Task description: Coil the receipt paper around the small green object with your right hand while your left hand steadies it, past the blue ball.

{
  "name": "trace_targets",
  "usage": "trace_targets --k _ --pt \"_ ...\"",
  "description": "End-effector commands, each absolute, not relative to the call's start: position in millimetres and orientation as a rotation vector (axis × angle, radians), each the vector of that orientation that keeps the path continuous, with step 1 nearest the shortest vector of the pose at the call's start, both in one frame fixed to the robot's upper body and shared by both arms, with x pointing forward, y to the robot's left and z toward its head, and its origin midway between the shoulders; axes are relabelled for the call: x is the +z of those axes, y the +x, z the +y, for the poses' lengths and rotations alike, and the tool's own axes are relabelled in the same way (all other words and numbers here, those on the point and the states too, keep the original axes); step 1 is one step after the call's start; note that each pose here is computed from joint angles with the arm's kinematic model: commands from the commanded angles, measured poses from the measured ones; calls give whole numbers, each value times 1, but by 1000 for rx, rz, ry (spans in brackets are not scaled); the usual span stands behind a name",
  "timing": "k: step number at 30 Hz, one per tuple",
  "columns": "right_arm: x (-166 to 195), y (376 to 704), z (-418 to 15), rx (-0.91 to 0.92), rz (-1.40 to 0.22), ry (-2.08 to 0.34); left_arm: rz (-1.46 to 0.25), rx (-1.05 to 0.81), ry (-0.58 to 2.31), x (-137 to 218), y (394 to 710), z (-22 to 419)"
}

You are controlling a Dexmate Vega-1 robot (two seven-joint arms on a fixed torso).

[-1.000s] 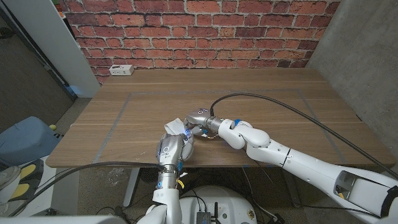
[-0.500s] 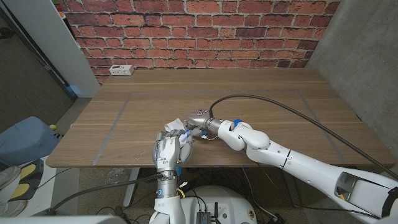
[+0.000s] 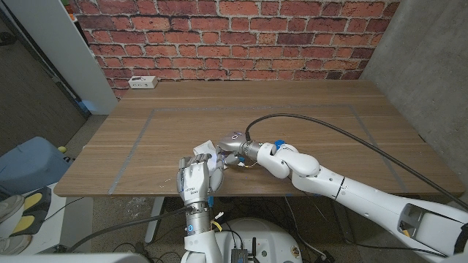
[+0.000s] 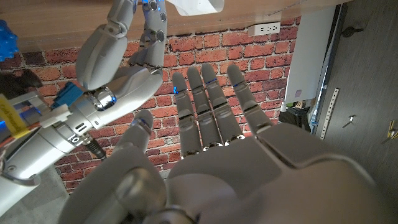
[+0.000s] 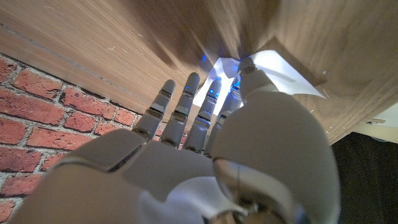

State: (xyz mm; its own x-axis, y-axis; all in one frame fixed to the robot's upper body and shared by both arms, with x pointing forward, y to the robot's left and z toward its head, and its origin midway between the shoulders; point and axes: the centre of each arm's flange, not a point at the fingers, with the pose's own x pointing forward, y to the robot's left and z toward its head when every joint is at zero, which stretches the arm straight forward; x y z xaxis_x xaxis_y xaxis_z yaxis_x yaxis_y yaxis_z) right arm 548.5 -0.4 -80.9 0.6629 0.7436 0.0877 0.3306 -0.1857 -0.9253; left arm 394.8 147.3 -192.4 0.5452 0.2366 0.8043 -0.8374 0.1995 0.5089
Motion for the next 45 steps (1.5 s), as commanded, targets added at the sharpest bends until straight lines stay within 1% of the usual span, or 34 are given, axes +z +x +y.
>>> trace_targets --k 1,4,8,10,15,24,40,43,45 --pt "-86 549 -3 511 -807 -1811 -551 807 1147 -192 397 148" --pt "-87 549 -3 508 -795 -1822 -480 767 1168 -191 400 149" --pt "-87 549 -3 507 -790 -1828 -431 751 1182 -191 402 149" --pt "-88 549 -3 506 -790 -1834 -360 725 1204 -190 406 151" --pt "-89 549 -3 504 -790 -1841 -245 660 1235 -187 413 154" --pt "-88 550 -3 504 -786 -1842 -125 593 1267 -182 422 156" --pt "-87 556 -4 509 -779 -1824 -99 506 1297 -175 432 150" --pt "-86 556 -5 504 -780 -1821 -140 487 1309 -174 433 149" --pt "-85 557 -6 503 -776 -1821 -229 508 1309 -174 431 147"
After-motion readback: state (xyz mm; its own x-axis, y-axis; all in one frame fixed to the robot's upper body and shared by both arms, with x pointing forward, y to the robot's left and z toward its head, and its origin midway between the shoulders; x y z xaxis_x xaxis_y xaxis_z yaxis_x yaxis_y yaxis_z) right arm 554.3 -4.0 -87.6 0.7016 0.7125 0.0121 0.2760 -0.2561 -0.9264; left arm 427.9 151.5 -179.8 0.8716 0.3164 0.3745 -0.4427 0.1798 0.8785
